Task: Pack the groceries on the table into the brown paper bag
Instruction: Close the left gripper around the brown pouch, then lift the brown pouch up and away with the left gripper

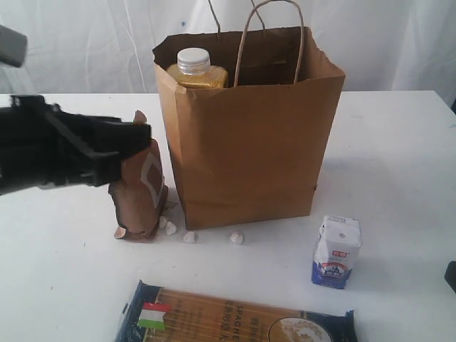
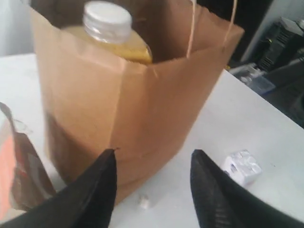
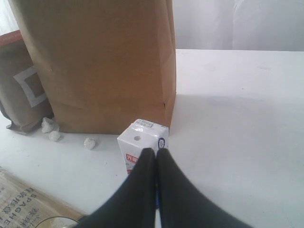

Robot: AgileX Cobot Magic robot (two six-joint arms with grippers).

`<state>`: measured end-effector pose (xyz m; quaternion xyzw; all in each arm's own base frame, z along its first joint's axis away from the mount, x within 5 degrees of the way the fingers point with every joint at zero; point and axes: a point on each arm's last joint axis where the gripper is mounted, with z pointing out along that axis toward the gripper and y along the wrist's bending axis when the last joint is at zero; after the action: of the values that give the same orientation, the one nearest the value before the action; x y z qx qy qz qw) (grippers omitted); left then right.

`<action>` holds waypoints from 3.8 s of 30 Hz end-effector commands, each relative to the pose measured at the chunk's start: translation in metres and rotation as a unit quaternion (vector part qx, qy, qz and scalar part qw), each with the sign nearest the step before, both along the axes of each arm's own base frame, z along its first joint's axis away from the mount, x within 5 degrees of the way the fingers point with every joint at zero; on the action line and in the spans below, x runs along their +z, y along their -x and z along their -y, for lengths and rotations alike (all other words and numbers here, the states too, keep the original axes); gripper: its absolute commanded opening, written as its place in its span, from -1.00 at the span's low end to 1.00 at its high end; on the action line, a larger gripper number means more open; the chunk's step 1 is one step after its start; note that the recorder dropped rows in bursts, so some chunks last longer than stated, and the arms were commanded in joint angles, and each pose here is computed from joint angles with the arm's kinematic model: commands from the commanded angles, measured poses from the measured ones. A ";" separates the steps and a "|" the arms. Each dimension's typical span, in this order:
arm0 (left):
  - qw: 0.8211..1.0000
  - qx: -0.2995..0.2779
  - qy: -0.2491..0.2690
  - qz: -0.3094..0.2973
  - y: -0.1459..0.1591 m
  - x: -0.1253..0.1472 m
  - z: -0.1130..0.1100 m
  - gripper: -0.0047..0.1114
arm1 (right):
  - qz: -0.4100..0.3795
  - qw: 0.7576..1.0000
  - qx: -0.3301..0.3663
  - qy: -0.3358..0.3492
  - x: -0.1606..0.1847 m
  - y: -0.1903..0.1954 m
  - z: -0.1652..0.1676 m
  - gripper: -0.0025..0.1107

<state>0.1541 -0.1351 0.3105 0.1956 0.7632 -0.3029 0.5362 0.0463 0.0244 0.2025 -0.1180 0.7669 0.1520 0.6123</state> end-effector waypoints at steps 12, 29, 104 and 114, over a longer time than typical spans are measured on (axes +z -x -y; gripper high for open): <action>0.990 0.088 -0.111 0.028 -0.022 -0.009 -0.008 0.29 | 0.002 1.000 -0.003 -0.003 -0.001 0.000 0.000 -0.96; 0.968 0.135 -0.211 -0.023 -0.083 -0.040 0.024 0.29 | 0.002 1.000 -0.003 -0.003 -0.001 0.000 0.000 -0.96; 0.943 -0.011 -0.053 0.327 -0.055 0.158 0.022 -0.92 | -0.001 1.000 -0.005 -0.011 -0.001 0.000 0.000 -0.96; 0.937 -0.056 -0.081 0.335 -0.072 0.146 0.042 -0.92 | -0.001 1.000 -0.005 -0.011 -0.001 0.000 0.000 -0.96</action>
<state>0.2246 -0.1779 0.4507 0.3809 0.5499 -0.1871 0.7194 0.0463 0.0244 0.2025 -0.1116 0.7678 0.1572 0.6110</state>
